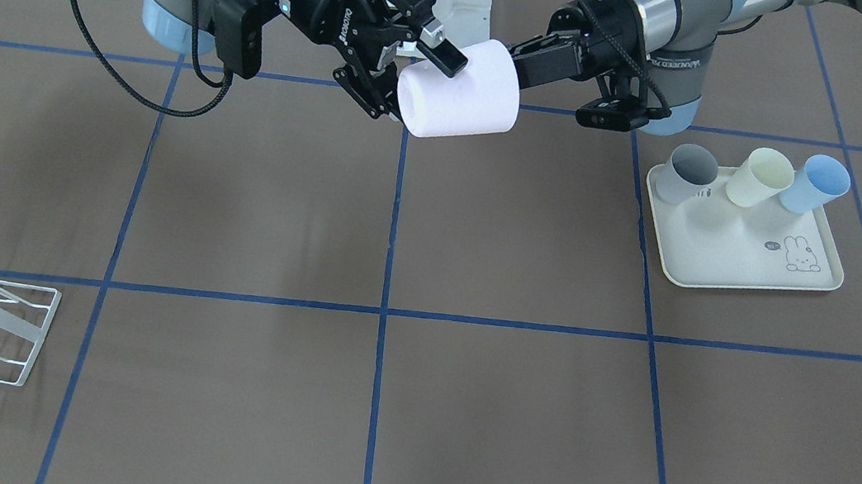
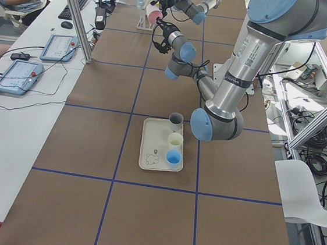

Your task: Transfer IKEA cup to right arm and place on rack

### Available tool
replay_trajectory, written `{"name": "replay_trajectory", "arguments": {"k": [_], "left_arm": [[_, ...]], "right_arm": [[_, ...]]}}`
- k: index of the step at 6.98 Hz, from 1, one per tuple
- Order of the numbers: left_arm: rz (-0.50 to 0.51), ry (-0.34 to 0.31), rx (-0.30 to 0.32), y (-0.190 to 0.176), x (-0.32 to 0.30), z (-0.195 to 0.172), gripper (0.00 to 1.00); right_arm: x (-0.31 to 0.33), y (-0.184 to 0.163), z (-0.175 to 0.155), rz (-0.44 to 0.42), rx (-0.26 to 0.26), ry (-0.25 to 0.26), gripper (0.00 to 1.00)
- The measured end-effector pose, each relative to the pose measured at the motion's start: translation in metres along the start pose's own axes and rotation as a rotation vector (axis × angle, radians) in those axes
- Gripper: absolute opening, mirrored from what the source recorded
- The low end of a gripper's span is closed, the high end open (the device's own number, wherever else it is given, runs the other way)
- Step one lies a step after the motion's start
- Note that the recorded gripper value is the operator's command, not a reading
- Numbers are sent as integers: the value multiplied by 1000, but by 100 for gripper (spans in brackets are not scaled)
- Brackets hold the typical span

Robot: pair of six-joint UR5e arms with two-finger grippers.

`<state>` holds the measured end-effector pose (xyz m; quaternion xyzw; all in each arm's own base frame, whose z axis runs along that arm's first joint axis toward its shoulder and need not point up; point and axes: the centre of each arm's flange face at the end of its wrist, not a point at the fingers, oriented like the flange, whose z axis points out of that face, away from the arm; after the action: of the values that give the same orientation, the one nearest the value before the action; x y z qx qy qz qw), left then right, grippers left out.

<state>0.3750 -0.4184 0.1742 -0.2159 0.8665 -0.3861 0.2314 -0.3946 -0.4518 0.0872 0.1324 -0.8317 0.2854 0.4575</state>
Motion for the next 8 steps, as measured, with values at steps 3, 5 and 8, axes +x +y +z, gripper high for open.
{"name": "replay_trajectory", "arguments": {"k": [3,5,8], "left_arm": [[-4,-8,3,3,-5,4,43],[12,-12,3,3,-6,3,100],[137,-20,-5,4,-7,2,100]], "right_arm": [[0,0,0,1,0,0,1],[1,-1,0,2,1,1,0],[0,-3,0,0,4,-1,0]]}}
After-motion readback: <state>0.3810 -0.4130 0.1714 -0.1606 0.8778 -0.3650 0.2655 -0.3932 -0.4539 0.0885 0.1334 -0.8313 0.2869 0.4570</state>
